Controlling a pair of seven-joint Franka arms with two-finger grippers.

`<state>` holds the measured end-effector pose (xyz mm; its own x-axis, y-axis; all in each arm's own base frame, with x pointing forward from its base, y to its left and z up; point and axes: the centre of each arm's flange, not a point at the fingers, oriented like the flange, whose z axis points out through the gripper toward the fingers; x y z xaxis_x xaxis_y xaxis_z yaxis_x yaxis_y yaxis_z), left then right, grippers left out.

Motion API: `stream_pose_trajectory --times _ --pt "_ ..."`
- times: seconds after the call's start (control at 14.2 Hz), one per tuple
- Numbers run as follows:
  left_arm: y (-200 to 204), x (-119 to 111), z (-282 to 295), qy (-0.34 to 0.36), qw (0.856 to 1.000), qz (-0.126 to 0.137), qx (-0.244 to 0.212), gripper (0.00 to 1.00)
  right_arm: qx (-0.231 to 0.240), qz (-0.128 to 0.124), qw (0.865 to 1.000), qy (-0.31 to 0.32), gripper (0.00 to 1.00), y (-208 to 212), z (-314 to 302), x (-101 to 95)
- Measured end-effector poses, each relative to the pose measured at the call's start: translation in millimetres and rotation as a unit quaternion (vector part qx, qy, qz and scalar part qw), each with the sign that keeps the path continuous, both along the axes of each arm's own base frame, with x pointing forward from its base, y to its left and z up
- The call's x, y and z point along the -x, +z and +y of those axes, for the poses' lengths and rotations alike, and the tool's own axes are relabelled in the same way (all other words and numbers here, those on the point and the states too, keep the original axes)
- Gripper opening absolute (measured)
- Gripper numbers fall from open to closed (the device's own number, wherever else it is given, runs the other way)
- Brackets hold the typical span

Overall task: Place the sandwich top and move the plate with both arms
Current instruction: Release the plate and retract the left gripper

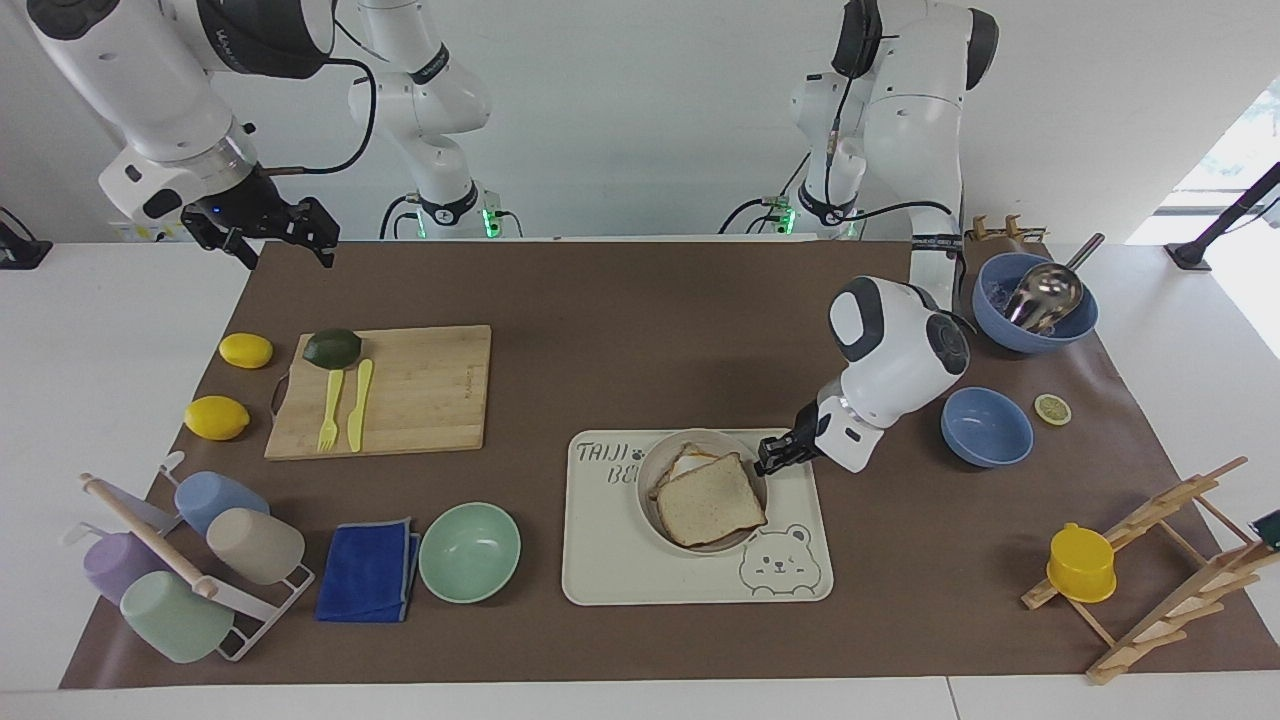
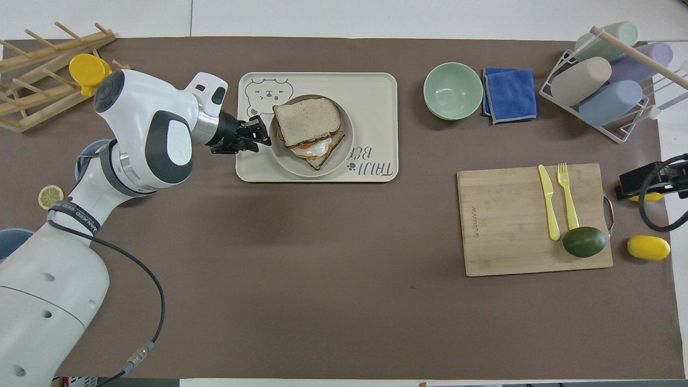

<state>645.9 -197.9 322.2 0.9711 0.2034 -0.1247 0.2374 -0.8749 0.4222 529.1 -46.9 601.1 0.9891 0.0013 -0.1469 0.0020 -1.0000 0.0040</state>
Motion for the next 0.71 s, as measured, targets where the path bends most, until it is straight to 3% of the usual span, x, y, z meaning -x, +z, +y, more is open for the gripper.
stream_pose_trajectory --times 0.21,0.35,0.71 --pt "43.5 -7.7 68.6 0.006 0.999 0.002 -0.041 0.77 0.000 0.000 1.000 0.000 1.00 0.0 0.0 0.0" --pt "86.6 0.0 117.7 0.005 0.997 0.005 -0.081 0.98 0.000 0.000 1.000 0.000 1.00 0.0 0.0 0.0" --pt "183.4 45.7 159.2 -0.051 0.980 0.007 -0.192 1.00 0.000 0.000 1.000 0.000 1.00 0.0 0.0 0.0"
